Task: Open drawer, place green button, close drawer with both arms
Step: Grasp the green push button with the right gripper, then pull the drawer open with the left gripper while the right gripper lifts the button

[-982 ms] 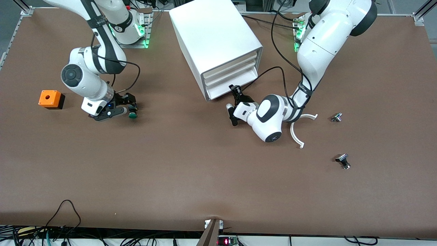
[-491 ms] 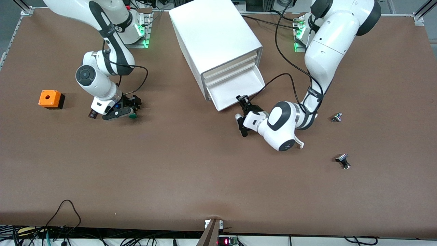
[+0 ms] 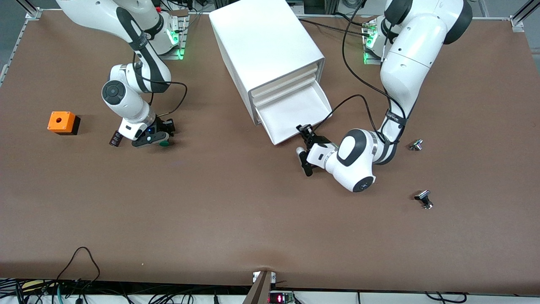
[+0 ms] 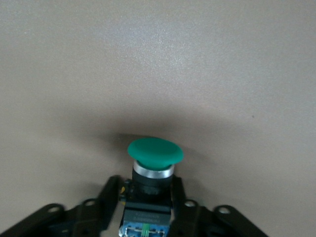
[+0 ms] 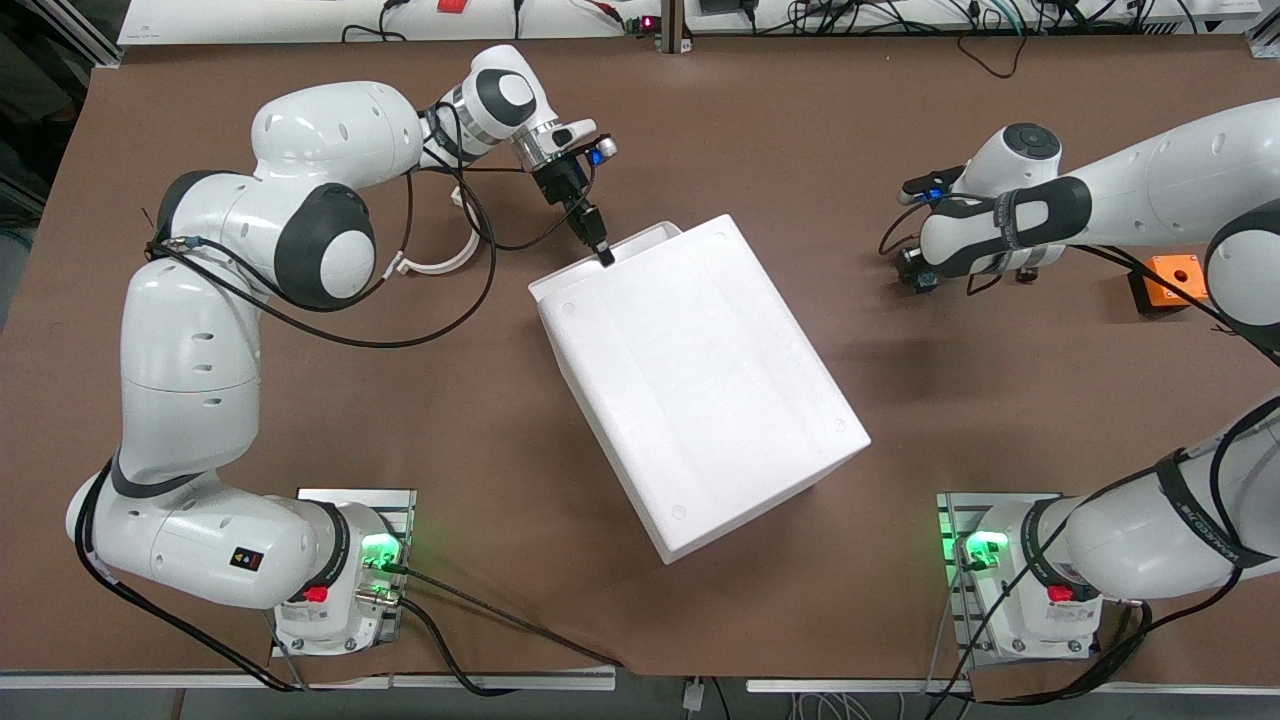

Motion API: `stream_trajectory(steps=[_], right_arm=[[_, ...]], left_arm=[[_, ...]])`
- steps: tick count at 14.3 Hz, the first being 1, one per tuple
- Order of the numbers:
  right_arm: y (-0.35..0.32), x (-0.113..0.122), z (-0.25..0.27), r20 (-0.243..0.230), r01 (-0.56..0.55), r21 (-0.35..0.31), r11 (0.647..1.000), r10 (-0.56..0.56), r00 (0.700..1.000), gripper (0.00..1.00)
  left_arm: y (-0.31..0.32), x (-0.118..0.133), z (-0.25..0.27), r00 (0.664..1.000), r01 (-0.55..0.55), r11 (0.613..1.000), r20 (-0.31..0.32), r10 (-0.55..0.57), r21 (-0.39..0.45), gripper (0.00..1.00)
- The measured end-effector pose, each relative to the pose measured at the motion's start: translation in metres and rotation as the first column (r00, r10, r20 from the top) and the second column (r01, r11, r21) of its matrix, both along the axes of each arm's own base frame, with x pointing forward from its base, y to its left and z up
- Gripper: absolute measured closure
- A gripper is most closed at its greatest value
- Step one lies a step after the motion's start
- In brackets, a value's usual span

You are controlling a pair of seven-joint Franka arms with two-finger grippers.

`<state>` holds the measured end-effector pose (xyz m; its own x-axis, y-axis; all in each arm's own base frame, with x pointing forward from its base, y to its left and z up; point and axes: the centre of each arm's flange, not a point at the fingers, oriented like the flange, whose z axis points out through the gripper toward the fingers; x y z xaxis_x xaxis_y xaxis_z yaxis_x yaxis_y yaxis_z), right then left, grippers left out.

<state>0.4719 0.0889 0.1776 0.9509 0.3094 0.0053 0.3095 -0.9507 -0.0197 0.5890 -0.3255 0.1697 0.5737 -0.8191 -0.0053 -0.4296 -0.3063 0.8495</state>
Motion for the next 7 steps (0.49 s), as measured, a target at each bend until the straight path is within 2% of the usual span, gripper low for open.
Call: stream_trajectory(steps=[1,4,7], right_arm=[[0.0,0.0,0.0,0.001,0.002,0.0,1.0,-0.002,1.0,0.6],[0.001,0.004,0.007,0.007,0.004,0.003,1.0,-0.004,1.0,0.6],[0.006,0.021,0.035,-0.028,0.008,0.006,1.0,-0.008,1.0,0.6]], left_arm=[[0.001,0.002,0.001,1.0,-0.002,1.0,0.004,0.002,0.0,0.86],[0.001,0.007,0.003,1.0,-0.004,1.0,0.013,0.004,-0.002,0.86],[0.006,0.012,0.005,1.0,-0.011,1.0,0.024,0.011,0.002,0.86]])
